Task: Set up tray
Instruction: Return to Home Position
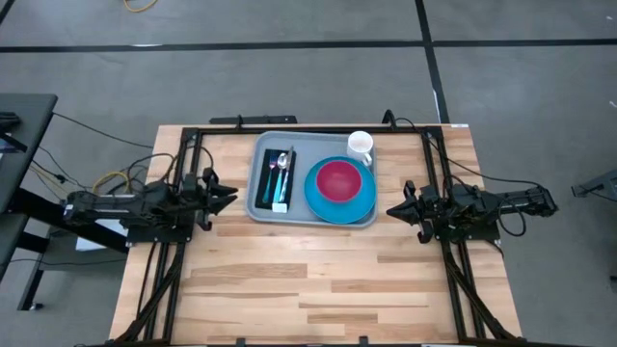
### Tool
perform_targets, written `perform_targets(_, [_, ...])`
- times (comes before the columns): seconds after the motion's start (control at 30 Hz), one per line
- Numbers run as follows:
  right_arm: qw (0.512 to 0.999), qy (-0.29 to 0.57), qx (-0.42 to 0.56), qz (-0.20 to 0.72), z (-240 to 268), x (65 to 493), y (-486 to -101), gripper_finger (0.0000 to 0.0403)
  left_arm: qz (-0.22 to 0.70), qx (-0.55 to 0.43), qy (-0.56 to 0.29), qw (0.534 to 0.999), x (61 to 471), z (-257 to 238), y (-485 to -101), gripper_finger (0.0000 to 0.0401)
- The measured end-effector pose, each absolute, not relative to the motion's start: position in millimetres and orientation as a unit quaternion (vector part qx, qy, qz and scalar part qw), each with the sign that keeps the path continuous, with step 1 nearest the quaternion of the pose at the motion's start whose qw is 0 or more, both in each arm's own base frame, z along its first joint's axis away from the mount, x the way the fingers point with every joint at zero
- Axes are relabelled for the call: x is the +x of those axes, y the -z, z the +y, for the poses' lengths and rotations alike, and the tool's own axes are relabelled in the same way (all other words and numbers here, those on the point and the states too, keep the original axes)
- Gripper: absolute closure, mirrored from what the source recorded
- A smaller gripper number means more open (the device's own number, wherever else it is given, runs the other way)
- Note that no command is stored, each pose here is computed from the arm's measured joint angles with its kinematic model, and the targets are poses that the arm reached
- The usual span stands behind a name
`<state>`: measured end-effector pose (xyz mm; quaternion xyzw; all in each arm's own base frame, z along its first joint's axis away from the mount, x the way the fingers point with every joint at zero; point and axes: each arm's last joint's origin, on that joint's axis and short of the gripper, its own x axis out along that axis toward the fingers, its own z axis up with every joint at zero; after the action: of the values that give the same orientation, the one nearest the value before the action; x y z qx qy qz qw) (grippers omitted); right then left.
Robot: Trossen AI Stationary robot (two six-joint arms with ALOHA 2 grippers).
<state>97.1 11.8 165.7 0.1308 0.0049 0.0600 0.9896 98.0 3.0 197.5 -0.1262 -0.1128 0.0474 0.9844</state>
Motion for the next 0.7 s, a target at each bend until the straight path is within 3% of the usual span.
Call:
perform_targets(0.23, [0.990,-0.060,0.131,0.005,12,97,-166,0.0403,-0.066,-0.105,-0.016,0.992,101,1,-180,0.0306])
perform_targets(0.4, [0.990,-0.060,0.131,0.005,12,97,-166,0.0403,0.017,-0.104,0.013,0.994,102,-1,-165,0.0306])
perform_targets(0.7, [0.990,-0.060,0.131,0.005,12,97,-166,0.0403,0.032,-0.087,-0.014,0.996,102,0,-164,0.0306])
